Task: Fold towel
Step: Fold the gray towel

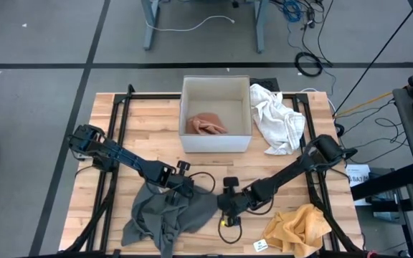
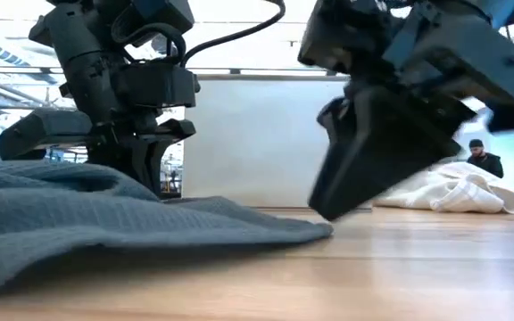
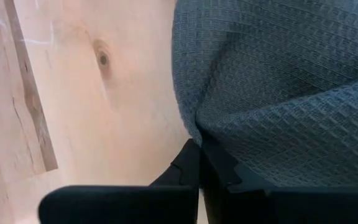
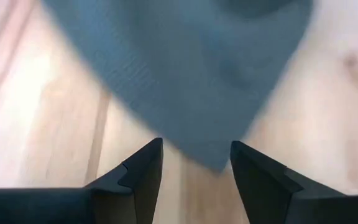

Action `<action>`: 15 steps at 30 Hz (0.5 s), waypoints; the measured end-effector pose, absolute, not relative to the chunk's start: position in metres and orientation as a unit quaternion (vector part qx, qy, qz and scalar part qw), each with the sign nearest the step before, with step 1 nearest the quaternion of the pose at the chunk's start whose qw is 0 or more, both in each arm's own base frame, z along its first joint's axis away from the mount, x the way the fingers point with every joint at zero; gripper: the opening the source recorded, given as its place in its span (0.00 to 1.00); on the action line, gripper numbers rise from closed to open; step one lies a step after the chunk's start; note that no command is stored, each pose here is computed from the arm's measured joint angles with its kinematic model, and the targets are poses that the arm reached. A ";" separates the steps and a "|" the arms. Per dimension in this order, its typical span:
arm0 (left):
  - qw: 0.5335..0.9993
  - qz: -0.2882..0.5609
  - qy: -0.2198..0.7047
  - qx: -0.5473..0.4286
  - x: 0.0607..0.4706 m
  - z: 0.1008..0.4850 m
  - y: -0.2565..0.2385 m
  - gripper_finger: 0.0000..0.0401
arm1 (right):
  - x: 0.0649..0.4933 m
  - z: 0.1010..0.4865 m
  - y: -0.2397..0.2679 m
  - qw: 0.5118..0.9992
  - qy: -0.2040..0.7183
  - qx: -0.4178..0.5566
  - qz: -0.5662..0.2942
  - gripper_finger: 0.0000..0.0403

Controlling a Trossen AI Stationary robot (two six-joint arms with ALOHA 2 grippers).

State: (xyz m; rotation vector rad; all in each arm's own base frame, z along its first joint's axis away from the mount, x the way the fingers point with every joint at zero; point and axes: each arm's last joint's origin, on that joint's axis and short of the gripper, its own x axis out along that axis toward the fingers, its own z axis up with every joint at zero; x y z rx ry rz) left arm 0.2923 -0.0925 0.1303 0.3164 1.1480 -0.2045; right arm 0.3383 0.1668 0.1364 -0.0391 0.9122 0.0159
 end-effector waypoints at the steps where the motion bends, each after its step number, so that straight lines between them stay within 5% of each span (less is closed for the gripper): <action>1: 0.823 -0.096 0.540 0.148 0.292 0.130 -0.092 0.00 | 0.339 0.137 0.167 0.901 0.433 -0.016 0.003 0.44; 15: 0.826 -0.094 0.538 0.140 0.293 0.130 -0.093 0.00 | 0.346 0.126 0.168 0.911 0.403 0.049 -0.069 0.44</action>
